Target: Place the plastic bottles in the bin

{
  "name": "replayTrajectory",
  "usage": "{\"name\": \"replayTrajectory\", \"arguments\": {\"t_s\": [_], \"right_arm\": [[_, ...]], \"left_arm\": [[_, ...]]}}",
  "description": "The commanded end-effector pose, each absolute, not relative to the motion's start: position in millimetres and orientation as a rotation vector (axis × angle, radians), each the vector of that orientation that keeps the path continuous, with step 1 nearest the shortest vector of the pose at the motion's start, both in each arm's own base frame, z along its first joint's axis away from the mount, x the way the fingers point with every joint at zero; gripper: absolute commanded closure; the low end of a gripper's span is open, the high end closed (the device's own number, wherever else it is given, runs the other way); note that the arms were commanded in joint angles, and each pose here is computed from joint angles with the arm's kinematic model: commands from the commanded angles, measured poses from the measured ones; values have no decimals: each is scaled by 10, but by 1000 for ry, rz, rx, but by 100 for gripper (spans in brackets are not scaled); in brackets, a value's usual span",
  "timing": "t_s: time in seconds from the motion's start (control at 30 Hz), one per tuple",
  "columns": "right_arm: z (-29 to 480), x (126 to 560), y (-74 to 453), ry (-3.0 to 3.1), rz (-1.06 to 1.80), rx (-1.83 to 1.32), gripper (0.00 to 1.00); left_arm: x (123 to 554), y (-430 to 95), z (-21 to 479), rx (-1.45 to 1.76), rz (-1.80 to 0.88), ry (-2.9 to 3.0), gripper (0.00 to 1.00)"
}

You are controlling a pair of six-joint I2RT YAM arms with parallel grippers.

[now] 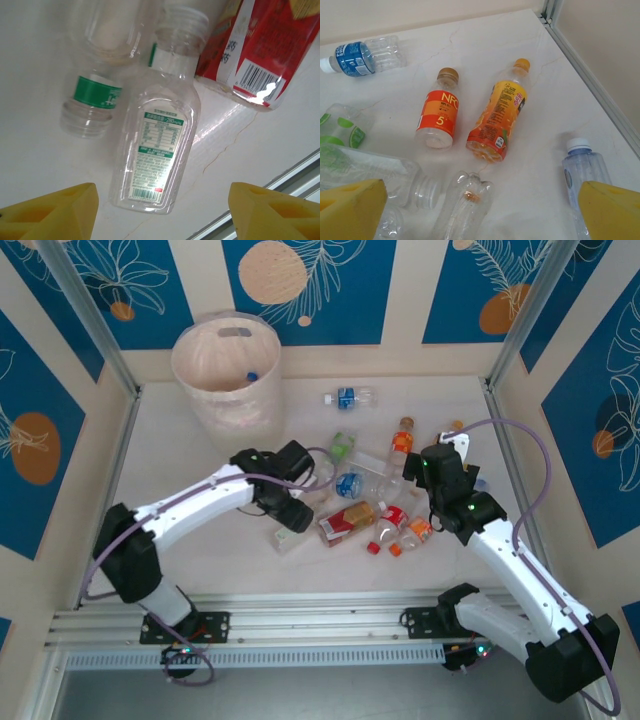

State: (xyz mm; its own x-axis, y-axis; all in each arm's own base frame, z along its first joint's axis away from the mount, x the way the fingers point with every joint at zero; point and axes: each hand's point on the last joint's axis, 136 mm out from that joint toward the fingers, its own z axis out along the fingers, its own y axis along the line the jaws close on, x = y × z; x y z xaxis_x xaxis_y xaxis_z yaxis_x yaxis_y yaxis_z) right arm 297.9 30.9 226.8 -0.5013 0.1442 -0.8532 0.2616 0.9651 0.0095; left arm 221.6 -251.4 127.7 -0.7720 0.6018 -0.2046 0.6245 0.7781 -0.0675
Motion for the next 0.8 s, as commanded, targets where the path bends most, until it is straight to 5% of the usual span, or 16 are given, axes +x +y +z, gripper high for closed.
{"name": "replayTrajectory", "arguments": {"t_s": [0.0, 0.77], "right_arm": [[2482, 3023, 312, 2043, -133, 314, 1], [2441, 3019, 316, 2049, -134, 314, 1]], "left_arm": [[2132, -2516, 1193, 1102, -102, 2822, 30], [2172, -2534, 695, 1171, 49, 2892, 31]]}}
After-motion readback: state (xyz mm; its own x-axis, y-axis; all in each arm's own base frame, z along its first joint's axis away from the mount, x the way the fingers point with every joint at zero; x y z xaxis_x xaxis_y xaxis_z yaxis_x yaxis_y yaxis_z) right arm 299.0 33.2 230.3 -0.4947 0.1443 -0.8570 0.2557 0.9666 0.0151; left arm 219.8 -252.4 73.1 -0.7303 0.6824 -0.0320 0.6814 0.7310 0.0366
